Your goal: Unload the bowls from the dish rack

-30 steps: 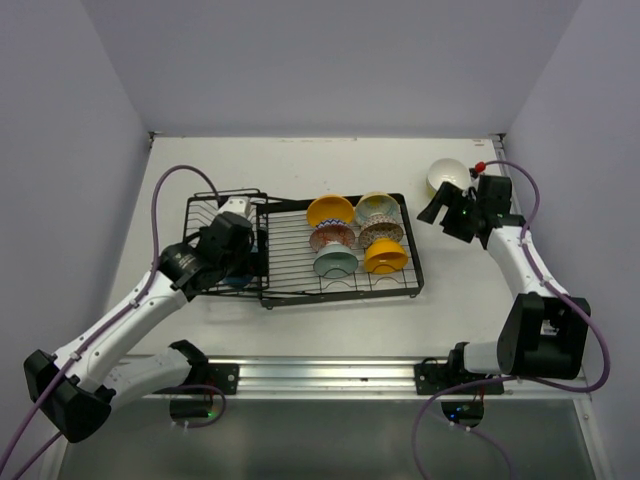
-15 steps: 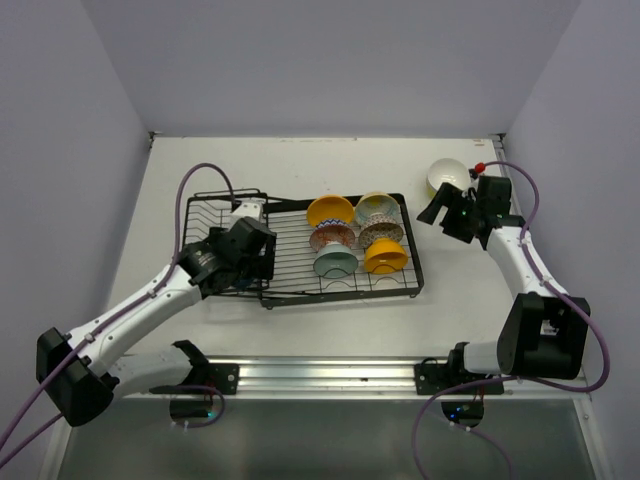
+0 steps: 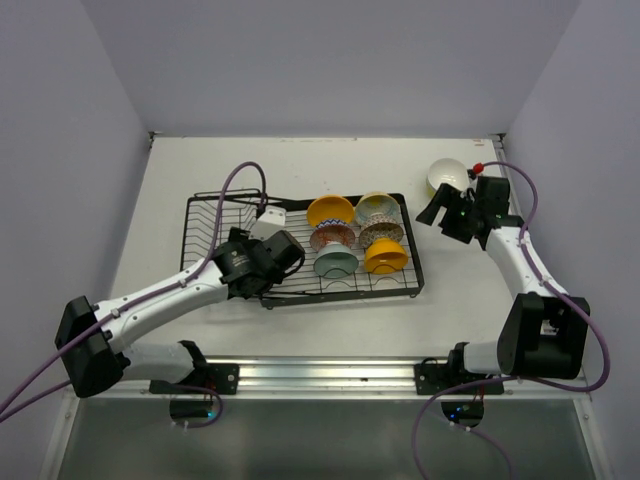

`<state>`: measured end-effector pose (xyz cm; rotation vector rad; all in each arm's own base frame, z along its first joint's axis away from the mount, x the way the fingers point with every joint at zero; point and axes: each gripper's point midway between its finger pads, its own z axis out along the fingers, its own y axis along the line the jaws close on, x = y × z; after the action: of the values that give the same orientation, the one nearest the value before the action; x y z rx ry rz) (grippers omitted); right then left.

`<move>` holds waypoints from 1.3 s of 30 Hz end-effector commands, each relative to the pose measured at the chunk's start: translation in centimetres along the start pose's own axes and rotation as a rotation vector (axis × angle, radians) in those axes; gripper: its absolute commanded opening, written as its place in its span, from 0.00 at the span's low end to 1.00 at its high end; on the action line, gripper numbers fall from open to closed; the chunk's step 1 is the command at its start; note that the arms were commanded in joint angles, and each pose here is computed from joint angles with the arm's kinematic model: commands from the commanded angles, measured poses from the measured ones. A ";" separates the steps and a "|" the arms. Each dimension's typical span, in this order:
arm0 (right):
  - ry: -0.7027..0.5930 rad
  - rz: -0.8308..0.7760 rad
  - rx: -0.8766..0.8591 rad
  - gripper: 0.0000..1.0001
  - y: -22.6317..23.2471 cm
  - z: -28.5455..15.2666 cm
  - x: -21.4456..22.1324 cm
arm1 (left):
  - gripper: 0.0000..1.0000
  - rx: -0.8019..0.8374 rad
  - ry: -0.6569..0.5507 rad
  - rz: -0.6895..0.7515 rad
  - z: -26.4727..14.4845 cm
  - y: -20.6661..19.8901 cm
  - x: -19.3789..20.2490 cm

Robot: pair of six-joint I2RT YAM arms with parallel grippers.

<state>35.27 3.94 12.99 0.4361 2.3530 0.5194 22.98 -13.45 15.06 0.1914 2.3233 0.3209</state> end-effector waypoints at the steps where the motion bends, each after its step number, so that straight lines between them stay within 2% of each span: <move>1: -0.041 -0.032 -0.026 0.86 0.7 -0.3 -0.9 | 0.63 0.005 0.049 -0.011 0.1 -1.0 1.3; 10: -0.034 -0.033 -0.026 0.85 0.7 -0.2 -0.8 | 0.46 -0.042 0.028 -0.010 0.1 0.1 1.4; 19: -0.037 -0.036 -0.010 0.84 0.4 -0.2 -0.9 | 0.38 -0.075 -0.026 -0.051 -0.5 1.7 0.7; 31: -0.032 -0.040 -0.012 0.83 0.5 -0.2 -0.7 | 0.34 -0.070 -0.042 -0.081 -0.5 2.0 1.0; 36: -0.034 -0.047 -0.014 0.83 0.7 -0.5 -0.8 | 0.31 -0.113 -0.108 -0.113 -2.1 3.8 -1.3; 39: -0.042 -0.054 -0.017 0.84 0.9 -1.0 -1.1 | 0.32 -0.123 -0.197 -0.162 -3.8 5.0 -4.5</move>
<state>35.19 4.07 12.93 0.4217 2.3581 0.5149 22.31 -10.79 17.17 0.1074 2.2310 0.4046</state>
